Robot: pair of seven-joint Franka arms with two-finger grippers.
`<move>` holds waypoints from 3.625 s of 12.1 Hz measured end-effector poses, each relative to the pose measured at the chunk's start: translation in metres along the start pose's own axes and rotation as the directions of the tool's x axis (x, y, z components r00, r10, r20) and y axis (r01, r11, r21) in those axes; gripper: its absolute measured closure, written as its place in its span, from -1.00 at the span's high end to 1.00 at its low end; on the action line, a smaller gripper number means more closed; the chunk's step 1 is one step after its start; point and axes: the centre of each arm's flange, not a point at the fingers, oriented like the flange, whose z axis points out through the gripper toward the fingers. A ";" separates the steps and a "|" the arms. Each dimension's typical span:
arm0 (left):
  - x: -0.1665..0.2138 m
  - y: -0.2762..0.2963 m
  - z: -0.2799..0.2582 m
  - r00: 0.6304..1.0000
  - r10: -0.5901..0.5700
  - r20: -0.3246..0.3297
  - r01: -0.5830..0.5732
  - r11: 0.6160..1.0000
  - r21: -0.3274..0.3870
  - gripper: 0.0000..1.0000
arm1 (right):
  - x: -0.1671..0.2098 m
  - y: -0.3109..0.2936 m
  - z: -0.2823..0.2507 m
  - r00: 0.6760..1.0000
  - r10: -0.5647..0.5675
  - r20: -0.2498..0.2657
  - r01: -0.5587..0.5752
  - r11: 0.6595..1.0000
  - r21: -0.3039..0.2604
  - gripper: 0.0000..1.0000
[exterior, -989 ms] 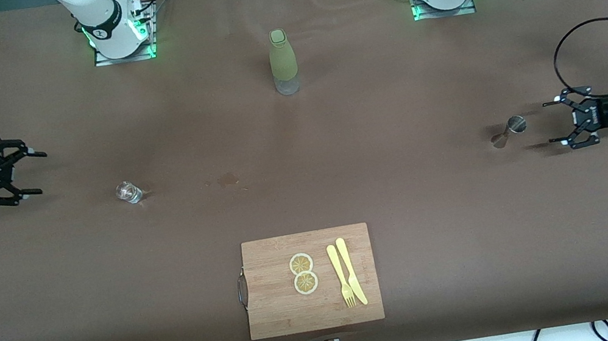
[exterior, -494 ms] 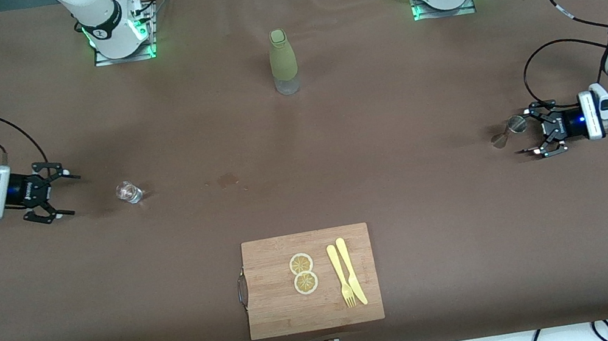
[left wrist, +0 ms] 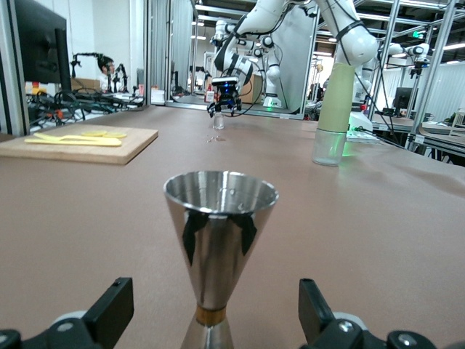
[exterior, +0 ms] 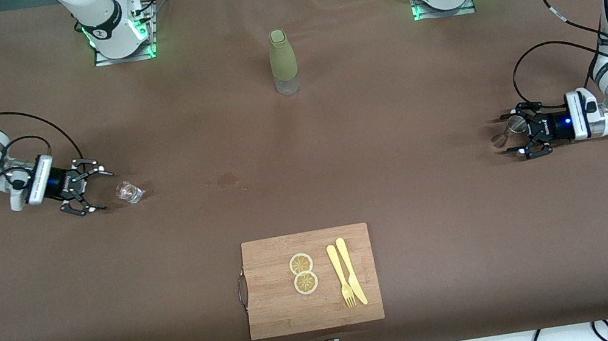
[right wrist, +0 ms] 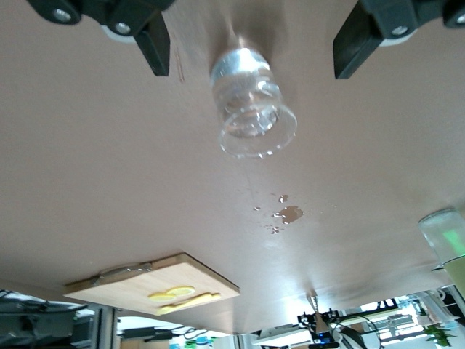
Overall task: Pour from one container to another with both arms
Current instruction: 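Lower the left gripper to the jigger while the right gripper reaches the glass, then close the left gripper on the jigger and the right on the glass, then carry the silver jigger with the left gripper toward the table middle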
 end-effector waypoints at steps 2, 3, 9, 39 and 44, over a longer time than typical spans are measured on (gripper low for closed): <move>0.001 0.002 -0.001 1.000 0.014 -0.015 -0.014 1.000 -0.005 1.00 | -0.001 -0.001 0.015 0.998 -0.054 -0.011 0.054 0.998 -0.014 1.00; 0.001 0.004 -0.002 1.000 0.022 -0.021 -0.022 1.000 -0.006 1.00 | -0.001 -0.002 0.021 0.997 -0.073 -0.023 0.073 0.997 -0.025 1.00; -0.007 0.016 -0.001 0.999 0.013 -0.035 -0.013 1.000 0.001 0.86 | -0.008 -0.007 0.060 0.994 -0.068 -0.088 0.063 0.996 -0.060 1.00; 0.167 -0.063 0.567 0.996 -0.037 -0.086 0.042 0.997 0.058 -0.59 | 0.010 -0.002 0.078 0.989 -0.087 -0.122 0.082 0.996 -0.042 -0.27; 0.165 -0.033 0.628 0.994 -0.066 -0.090 0.069 0.997 0.035 -0.59 | 0.021 0.004 0.079 0.988 -0.085 -0.126 0.081 0.996 -0.041 -0.30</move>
